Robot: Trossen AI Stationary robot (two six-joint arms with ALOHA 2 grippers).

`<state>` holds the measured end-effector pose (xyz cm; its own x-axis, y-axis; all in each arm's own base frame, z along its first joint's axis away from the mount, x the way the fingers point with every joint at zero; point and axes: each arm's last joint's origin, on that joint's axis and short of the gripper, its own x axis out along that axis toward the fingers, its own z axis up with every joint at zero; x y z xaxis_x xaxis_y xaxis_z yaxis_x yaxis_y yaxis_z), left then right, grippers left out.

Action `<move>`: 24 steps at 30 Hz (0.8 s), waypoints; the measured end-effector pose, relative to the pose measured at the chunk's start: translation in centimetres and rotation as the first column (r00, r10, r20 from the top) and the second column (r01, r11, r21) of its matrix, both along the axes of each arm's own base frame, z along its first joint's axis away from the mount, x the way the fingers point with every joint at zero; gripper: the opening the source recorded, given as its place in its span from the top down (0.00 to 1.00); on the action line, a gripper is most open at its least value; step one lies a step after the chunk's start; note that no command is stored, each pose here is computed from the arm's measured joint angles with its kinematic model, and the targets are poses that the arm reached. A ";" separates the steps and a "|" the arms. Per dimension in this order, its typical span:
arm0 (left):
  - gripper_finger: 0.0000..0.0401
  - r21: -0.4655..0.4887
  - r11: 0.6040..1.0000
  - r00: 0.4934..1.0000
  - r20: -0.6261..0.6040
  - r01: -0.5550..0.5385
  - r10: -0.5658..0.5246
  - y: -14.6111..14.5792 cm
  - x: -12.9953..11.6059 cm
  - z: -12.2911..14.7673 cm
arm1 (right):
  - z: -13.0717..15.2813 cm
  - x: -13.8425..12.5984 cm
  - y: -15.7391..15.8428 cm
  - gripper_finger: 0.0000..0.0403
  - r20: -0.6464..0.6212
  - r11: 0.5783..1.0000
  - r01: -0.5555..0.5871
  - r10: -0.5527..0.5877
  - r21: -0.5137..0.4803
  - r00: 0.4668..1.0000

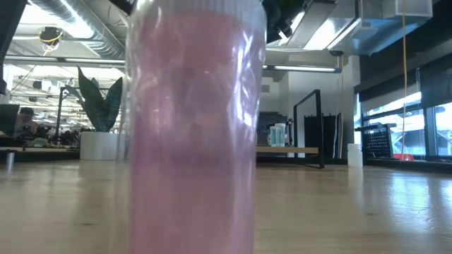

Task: Pick and place medicine bottles onto shelf by color
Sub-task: Adjust the yellow pill bottle on the shelf

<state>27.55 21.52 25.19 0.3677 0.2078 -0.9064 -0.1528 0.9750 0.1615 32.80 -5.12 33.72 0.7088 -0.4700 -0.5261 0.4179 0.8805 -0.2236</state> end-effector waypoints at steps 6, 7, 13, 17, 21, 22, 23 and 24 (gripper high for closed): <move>0.34 -0.001 1.000 1.000 0.001 0.002 -0.002 0.0 0.0 0.0 | 0.0 0.0 0.0 0.54 0.000 1.000 0.000 0.000 0.000 1.000; 0.34 -0.001 1.000 1.000 0.001 0.003 -0.003 0.0 0.0 0.0 | 0.0 0.0 0.0 0.54 0.000 1.000 0.000 0.000 0.000 1.000; 0.34 -0.005 1.000 1.000 -0.002 0.006 -0.006 -0.1 0.0 -0.3 | 0.0 0.0 0.0 0.54 0.000 1.000 0.000 0.000 0.000 1.000; 0.34 -0.030 0.999 0.999 -0.036 0.011 -0.013 -0.5 -0.2 -1.6 | 0.0 0.0 0.0 0.54 0.000 1.000 0.000 0.000 0.000 1.000; 0.34 -0.001 1.000 0.999 -0.049 0.013 -0.013 -0.8 0.1 -2.0 | 0.0 0.0 0.0 0.54 0.000 1.000 0.000 0.000 0.000 1.000; 0.34 0.000 1.000 0.999 -0.047 0.013 -0.013 -0.8 0.1 -2.0 | 0.0 0.0 0.0 0.54 0.000 1.000 0.000 0.000 0.000 1.000; 0.34 0.005 1.000 0.999 -0.042 0.012 -0.012 -0.8 0.1 -2.0 | 0.0 0.0 0.0 0.54 0.000 1.000 0.000 0.000 0.000 1.000; 0.34 0.010 1.000 0.999 -0.038 0.011 -0.011 -0.8 0.2 -1.9 | 0.0 0.0 0.0 0.54 0.000 1.000 0.000 0.000 0.000 1.000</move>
